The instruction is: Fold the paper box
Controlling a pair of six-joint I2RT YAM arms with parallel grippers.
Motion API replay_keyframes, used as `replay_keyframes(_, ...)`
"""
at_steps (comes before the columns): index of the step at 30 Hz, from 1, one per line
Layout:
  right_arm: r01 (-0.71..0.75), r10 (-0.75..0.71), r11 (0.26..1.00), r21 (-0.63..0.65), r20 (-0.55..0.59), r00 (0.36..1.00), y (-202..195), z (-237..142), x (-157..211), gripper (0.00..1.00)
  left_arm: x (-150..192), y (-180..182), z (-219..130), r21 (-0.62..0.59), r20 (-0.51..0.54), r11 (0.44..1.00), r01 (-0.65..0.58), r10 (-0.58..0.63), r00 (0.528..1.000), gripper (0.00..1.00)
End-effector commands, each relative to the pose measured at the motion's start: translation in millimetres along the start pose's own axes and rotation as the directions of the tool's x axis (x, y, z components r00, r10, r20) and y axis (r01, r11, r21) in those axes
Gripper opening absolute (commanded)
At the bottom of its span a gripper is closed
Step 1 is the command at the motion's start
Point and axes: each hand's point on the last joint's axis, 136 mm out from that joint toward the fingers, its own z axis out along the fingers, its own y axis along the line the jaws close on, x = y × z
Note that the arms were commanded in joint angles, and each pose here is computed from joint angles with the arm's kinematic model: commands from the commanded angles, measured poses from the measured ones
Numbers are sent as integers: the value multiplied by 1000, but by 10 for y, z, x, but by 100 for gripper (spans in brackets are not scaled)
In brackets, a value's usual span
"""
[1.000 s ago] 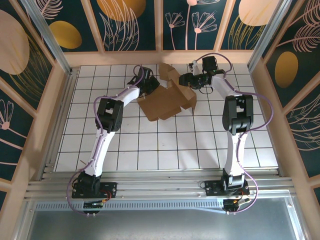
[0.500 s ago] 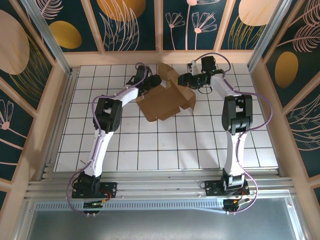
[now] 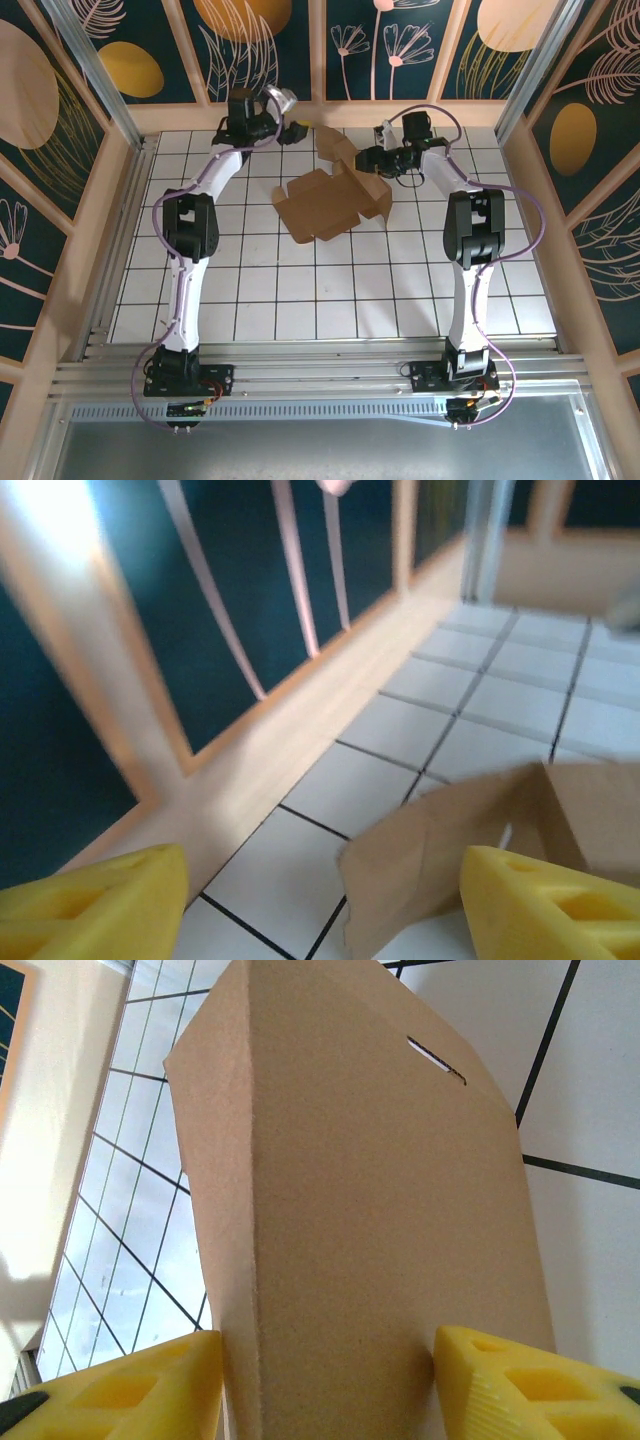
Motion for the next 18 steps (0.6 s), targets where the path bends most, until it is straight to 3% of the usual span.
replay_keyframes(1, -42, 46, 997, 57, -69, 997, -197, 86, 199, 57, 75, -252, 128, 138, 54, 967, -216, 211, 976, 77)
replay_keyframes(9, -41, 44, 998, 55, -72, 996, -195, 85, 220, 57, 34, -192, 297, 144, 193, 968, -205, 176, 965, 83)
replay_keyframes(18, -42, 46, 998, 48, -75, 996, -201, 114, 212, 57, 282, -218, 482, 126, 202, 960, -249, 221, 954, 92)
